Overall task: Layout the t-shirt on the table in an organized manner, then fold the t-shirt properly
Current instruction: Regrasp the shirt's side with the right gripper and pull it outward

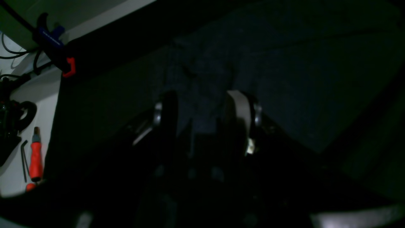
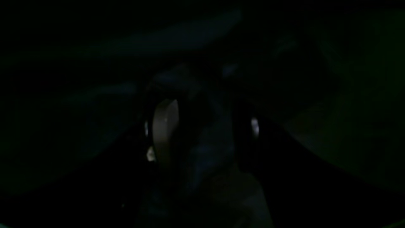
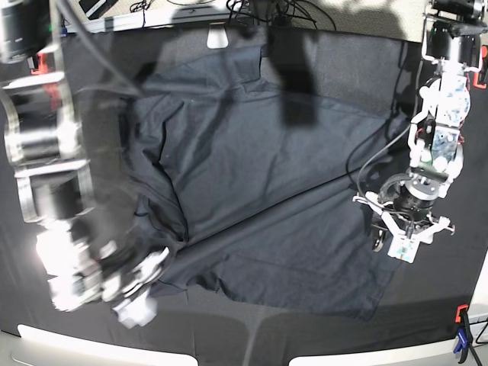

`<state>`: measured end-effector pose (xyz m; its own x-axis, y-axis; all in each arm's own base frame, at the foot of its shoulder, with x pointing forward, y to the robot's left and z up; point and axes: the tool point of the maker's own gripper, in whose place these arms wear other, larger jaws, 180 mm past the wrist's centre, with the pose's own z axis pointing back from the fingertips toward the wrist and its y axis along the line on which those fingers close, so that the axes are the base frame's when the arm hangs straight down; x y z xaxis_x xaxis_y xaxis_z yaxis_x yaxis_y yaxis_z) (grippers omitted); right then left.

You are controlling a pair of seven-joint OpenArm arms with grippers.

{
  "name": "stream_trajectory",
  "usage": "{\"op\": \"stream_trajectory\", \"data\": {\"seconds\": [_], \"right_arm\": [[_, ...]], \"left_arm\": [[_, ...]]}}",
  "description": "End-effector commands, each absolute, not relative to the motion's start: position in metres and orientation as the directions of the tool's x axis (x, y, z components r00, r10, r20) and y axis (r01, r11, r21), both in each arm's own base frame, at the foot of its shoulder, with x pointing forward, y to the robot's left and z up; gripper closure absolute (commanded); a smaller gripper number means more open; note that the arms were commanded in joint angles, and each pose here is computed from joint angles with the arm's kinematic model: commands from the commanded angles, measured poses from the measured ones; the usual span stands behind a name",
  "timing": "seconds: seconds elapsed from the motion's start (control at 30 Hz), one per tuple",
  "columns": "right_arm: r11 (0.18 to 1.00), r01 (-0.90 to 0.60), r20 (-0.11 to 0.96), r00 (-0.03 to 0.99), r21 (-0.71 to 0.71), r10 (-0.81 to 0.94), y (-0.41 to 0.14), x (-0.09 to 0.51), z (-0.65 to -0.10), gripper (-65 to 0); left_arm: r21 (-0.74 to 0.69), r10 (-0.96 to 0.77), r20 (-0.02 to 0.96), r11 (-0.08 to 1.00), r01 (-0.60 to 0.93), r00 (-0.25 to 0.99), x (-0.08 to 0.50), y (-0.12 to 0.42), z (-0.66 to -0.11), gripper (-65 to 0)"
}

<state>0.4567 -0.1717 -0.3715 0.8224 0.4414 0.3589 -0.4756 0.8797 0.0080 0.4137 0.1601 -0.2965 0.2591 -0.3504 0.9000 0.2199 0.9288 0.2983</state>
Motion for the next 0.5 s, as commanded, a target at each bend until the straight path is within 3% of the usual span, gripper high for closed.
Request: {"op": "stream_trajectory", "data": {"seconds": [0.0,0.13,0.47], "right_arm": [[0.879,-0.477,0.398,0.801,-0.031,0.448,-0.171,0.473,-0.353,-25.8],[0.869,-0.487,0.397,0.782,-0.091,0.480,-0.156,0.474,-0.366,-25.8],[0.876,-0.479,0.401,0.792,-0.057,0.459,-0.117,0.475,-0.369,-25.8]], "left_arm": [[0.316,-0.353,0.913,0.929,0.192,0.204,0.422,0.165,-0.276,-21.9],[0.316,-0.353,0.913,0.929,0.192,0.205,0.422,0.165,-0.276,-21.9],[0.317,-0.354,0.911,0.929,0.192,0.213,0.421,0.166,-0.278,-21.9]]}}
